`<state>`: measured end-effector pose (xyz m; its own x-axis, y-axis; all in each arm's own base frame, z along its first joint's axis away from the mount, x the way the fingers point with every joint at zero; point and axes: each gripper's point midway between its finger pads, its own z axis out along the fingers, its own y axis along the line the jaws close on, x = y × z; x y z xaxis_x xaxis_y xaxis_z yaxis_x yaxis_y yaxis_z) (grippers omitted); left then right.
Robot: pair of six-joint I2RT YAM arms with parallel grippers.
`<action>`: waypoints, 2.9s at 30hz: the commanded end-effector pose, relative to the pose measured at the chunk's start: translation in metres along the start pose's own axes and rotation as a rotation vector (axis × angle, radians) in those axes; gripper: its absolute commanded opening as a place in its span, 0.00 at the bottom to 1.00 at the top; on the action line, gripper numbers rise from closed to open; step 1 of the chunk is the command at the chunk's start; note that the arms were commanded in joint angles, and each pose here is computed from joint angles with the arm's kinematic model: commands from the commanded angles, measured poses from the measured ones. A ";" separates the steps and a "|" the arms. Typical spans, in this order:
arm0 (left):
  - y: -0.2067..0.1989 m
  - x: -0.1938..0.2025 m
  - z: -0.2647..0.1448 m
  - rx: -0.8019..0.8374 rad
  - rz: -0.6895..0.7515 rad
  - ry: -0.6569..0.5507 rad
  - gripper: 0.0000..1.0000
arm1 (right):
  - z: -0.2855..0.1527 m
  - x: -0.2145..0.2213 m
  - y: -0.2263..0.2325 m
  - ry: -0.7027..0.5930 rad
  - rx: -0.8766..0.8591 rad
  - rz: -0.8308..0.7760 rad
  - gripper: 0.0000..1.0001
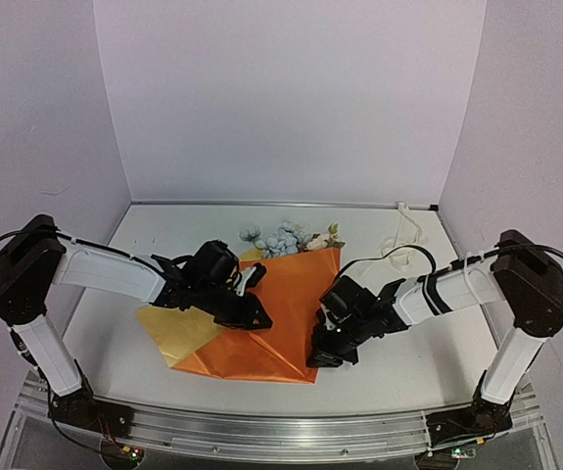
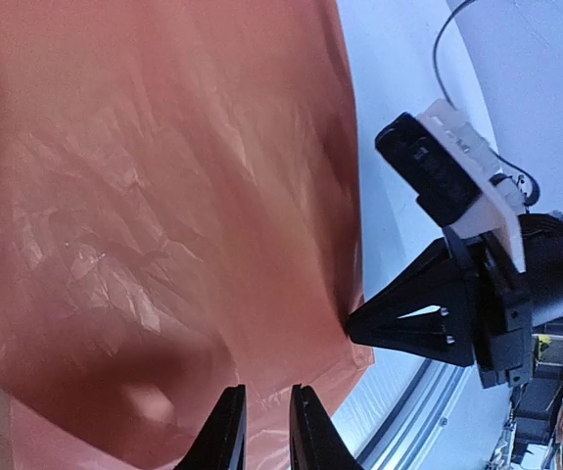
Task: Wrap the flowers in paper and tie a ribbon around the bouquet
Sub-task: Press the fold line on the 2/3-folded wrapping paper.
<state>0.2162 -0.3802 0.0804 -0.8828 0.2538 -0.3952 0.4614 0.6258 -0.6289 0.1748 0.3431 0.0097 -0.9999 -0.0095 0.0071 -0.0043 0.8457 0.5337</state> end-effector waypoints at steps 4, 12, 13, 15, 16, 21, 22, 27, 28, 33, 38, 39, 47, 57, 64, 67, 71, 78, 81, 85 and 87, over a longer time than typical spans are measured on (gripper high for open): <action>0.010 0.019 0.026 0.052 -0.034 0.041 0.10 | 0.001 -0.004 0.009 0.005 -0.008 0.019 0.00; 0.053 0.051 0.035 -0.091 -0.125 0.107 0.03 | 0.004 -0.017 0.020 0.008 -0.046 0.052 0.00; 0.057 0.055 0.036 -0.105 -0.132 0.118 0.02 | 0.004 -0.020 0.019 0.004 -0.051 0.069 0.00; 0.063 0.058 0.038 -0.126 -0.138 0.130 0.01 | 0.005 -0.027 0.016 -0.007 -0.063 0.097 0.00; 0.066 0.060 0.039 -0.134 -0.140 0.134 0.00 | 0.006 -0.030 0.014 -0.012 -0.066 0.109 0.00; 0.076 0.065 0.038 -0.167 -0.157 0.158 0.00 | 0.007 -0.048 0.003 -0.029 -0.091 0.172 0.00; 0.077 0.065 0.038 -0.171 -0.158 0.160 0.00 | 0.007 -0.053 0.001 -0.033 -0.098 0.186 0.00; 0.086 0.068 0.035 -0.201 -0.166 0.172 0.00 | 0.006 -0.084 -0.008 -0.056 -0.163 0.284 0.00; 0.087 0.067 0.035 -0.204 -0.166 0.174 0.00 | 0.006 -0.091 -0.009 -0.058 -0.177 0.308 0.00; 0.089 0.064 0.032 -0.222 -0.163 0.173 0.00 | 0.005 -0.121 -0.020 -0.078 -0.214 0.388 0.00; 0.091 0.062 0.028 -0.229 -0.161 0.171 0.00 | -0.006 -0.154 -0.035 -0.110 -0.250 0.459 0.00; 0.091 0.062 0.028 -0.231 -0.160 0.173 0.00 | -0.009 -0.162 -0.037 -0.119 -0.261 0.473 0.00; 0.093 0.060 0.025 -0.241 -0.158 0.174 0.00 | -0.028 -0.234 -0.047 -0.184 -0.344 0.572 0.00; 0.091 0.055 0.021 -0.252 -0.148 0.174 0.00 | -0.051 -0.310 -0.074 -0.289 -0.405 0.707 0.00; 0.088 0.051 0.018 -0.259 -0.127 0.177 0.00 | -0.074 -0.334 -0.082 -0.377 -0.397 0.731 0.00; 0.081 0.042 0.015 -0.253 -0.105 0.162 0.00 | -0.090 -0.334 -0.070 -0.378 -0.406 0.695 0.00; 0.059 0.014 0.003 -0.225 -0.067 0.101 0.06 | -0.120 -0.301 -0.050 -0.358 -0.363 0.582 0.00; 0.020 -0.023 -0.029 -0.168 -0.078 -0.024 0.18 | -0.134 -0.186 -0.008 -0.233 -0.174 0.238 0.06; 0.018 -0.023 -0.043 -0.175 -0.138 -0.061 0.20 | -0.121 -0.138 0.018 -0.160 -0.116 0.079 0.06; 0.026 -0.006 -0.060 -0.198 -0.243 -0.086 0.20 | -0.087 -0.098 0.050 -0.069 -0.114 -0.041 0.05; 0.035 0.012 -0.067 -0.207 -0.303 -0.084 0.20 | -0.069 -0.084 0.063 -0.028 -0.116 -0.079 0.05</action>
<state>0.2318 -0.3356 0.1076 -0.9331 0.0938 -0.3472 0.2907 0.7651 -0.5746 0.2917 0.3482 0.1428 -0.9925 0.0679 -0.1014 -0.0239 0.7066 0.7072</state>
